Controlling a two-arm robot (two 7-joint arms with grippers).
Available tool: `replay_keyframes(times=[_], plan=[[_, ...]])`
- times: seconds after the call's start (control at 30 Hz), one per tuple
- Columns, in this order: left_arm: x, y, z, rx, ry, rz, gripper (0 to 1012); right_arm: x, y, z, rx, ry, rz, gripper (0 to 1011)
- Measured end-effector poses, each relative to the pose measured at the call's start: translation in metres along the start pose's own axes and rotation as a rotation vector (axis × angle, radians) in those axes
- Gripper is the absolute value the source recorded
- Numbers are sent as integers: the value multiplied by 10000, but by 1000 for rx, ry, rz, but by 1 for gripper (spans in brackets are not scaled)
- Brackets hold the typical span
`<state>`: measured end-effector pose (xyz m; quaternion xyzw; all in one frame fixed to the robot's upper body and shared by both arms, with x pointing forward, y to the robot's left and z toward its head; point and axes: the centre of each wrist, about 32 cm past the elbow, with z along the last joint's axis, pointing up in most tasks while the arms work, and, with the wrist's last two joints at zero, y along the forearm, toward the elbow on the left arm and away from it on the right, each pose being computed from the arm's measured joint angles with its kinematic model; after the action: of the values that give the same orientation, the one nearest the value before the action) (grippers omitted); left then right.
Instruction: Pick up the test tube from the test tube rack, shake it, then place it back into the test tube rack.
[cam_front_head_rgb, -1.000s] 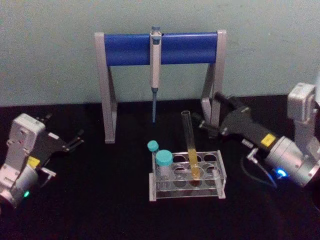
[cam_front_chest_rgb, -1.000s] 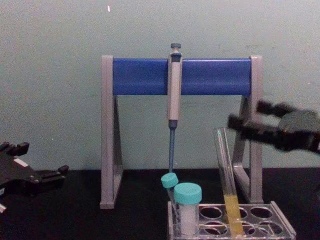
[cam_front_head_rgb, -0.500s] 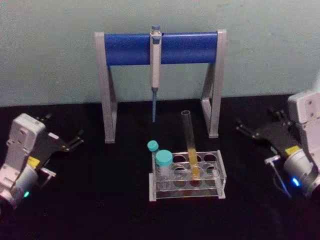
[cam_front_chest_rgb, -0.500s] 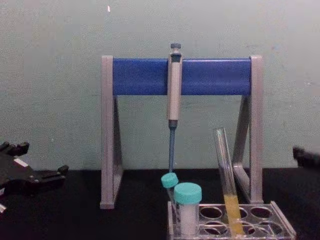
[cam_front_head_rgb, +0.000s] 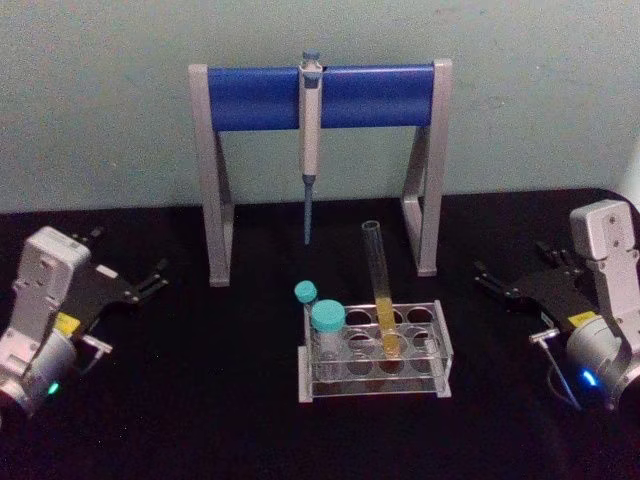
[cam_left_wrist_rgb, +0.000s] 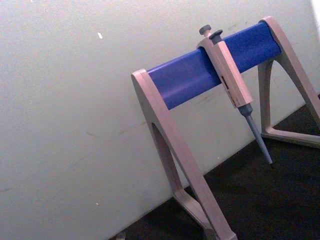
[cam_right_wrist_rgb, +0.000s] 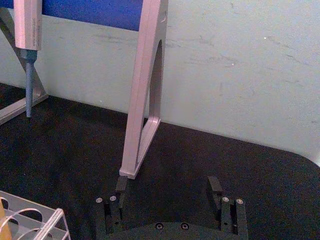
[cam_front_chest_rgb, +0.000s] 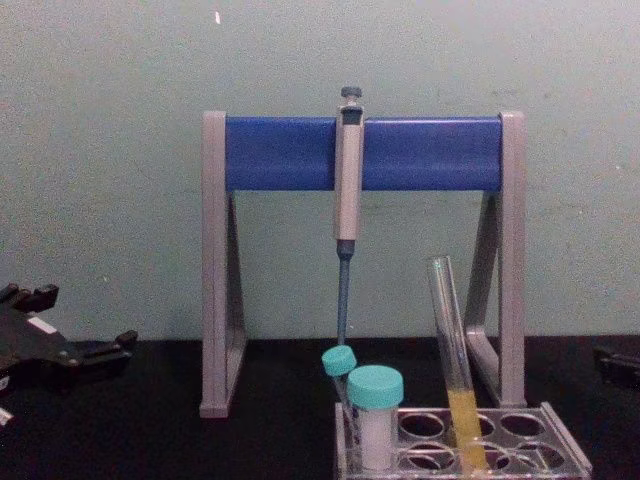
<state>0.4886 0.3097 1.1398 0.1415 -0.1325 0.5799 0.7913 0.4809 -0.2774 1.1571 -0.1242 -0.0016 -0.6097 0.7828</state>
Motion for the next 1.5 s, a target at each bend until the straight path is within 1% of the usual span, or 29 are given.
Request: replay_keyframes(times=[1.5], plan=[[0, 0, 0, 0, 0, 0, 1001, -6, -7, 16, 10, -9, -2, 1000]])
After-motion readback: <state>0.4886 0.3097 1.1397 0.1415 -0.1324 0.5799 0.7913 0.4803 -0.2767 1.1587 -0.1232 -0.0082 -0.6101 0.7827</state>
